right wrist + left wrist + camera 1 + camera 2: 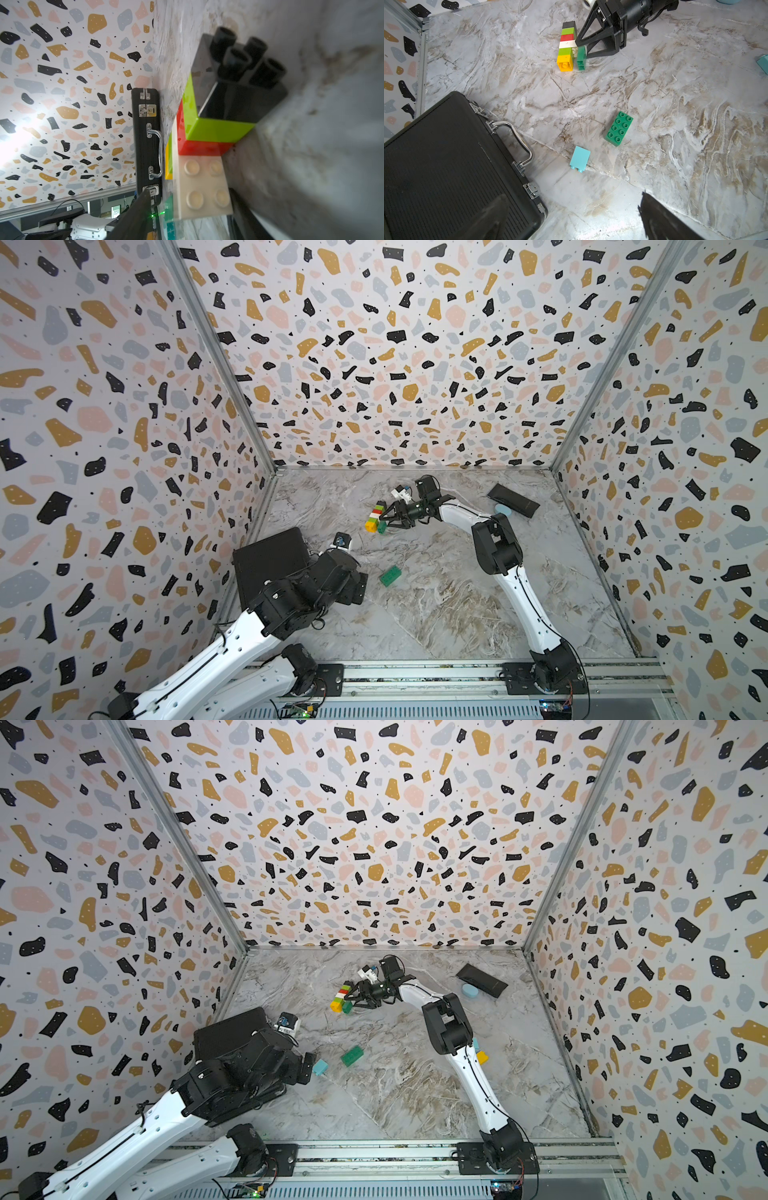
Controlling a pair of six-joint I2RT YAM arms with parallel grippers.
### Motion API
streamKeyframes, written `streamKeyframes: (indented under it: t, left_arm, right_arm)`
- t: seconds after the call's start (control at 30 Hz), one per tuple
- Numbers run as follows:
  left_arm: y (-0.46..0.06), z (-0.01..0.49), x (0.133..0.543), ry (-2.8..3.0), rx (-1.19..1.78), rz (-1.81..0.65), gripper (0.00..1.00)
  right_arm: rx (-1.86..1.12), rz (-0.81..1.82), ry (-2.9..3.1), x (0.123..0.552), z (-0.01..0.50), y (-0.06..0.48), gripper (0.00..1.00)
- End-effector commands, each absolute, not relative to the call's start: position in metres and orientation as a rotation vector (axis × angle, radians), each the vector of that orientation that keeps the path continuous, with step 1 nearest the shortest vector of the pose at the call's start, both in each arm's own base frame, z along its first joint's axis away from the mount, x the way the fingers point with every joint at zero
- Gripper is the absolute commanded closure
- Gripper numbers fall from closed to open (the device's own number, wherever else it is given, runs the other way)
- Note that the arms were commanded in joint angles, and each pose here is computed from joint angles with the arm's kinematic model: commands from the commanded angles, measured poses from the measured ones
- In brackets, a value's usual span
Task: Assemble the letter h with lego
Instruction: Place the lego brick at the center of the board.
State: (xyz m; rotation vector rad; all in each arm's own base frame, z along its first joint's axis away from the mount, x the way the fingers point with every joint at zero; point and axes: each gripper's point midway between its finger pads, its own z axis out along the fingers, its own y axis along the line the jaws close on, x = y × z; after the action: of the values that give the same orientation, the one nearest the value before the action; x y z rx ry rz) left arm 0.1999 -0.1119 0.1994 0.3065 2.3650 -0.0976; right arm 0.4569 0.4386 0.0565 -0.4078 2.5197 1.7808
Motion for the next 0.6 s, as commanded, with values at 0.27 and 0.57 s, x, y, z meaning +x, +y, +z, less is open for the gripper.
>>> streamKeyframes:
  t: [0.27, 0.57]
  left_arm:
    - [-0.115, 0.209, 0.203, 2.336, 0.299, -0.130, 0.01]
    - [-0.117, 0.211, 0.200, 2.353, 0.314, -0.151, 0.01]
  right_arm:
    - [-0.185, 1.364, 2.583, 0.497, 0.045, 0.384, 0.20]
    - [-0.183, 1.144, 2.304, 0.464, 0.093, 0.320, 0.00]
